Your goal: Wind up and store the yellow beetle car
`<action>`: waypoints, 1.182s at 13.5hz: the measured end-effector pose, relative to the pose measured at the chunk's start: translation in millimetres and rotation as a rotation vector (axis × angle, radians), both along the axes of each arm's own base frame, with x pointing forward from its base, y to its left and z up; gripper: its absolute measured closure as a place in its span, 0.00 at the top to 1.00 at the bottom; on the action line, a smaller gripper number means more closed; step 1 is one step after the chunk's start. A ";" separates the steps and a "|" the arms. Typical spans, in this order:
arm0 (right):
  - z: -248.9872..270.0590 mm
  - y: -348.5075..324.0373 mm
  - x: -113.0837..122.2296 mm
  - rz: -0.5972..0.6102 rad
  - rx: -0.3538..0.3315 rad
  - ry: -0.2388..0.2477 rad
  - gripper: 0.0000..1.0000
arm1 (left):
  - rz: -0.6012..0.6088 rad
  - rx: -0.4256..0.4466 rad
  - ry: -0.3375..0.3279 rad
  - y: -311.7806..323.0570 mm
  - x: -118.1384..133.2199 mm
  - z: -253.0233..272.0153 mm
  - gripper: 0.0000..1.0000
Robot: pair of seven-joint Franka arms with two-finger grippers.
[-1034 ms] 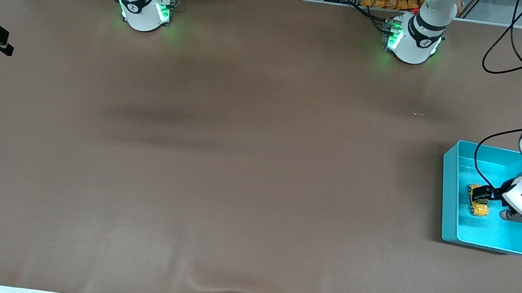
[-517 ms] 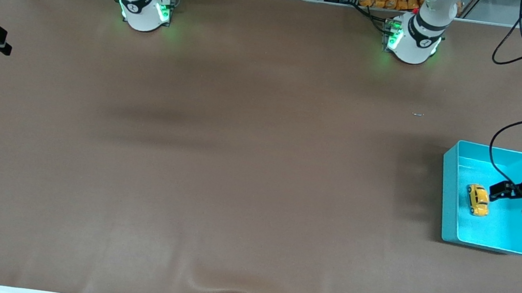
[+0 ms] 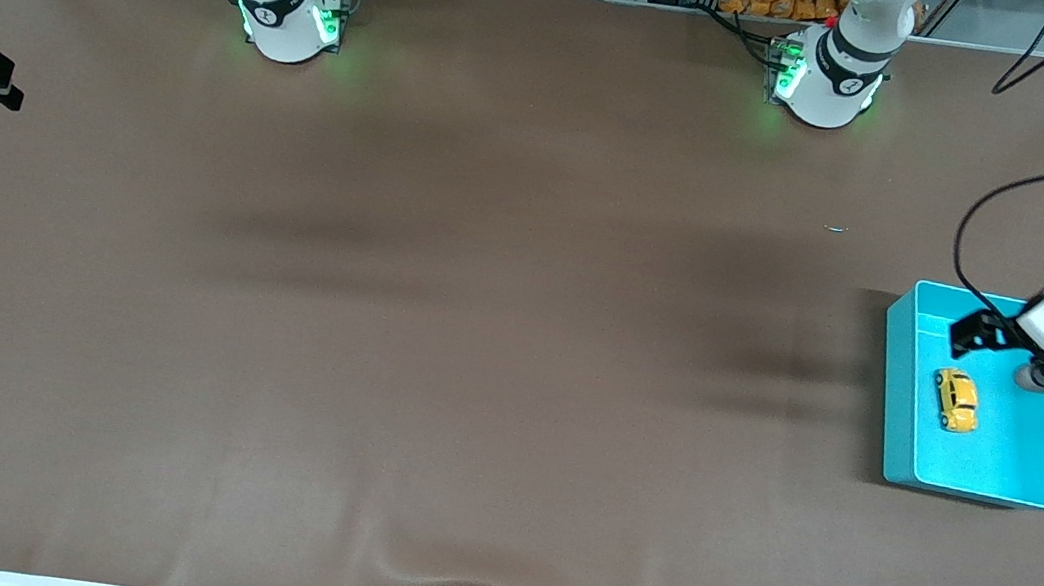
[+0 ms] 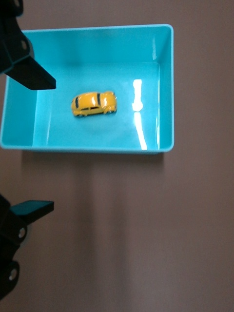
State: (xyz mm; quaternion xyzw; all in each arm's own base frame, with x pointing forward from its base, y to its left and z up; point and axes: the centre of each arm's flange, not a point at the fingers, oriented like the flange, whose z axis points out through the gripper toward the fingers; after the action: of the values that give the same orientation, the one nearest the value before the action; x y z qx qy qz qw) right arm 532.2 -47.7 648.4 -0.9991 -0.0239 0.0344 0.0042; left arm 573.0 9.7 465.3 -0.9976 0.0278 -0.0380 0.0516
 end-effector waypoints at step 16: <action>6.2 10.0 -0.6 0.021 0.006 -0.007 1.00 | 0.032 -0.089 0.059 -118.7 -80.2 152.7 1.00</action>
State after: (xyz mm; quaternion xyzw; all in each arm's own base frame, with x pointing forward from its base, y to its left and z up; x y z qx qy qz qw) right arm 531.7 -37.7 654.6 -0.9989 -0.0344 0.0307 0.0067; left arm 492.8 -109.0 618.0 -0.9999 0.0117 -0.0089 0.0070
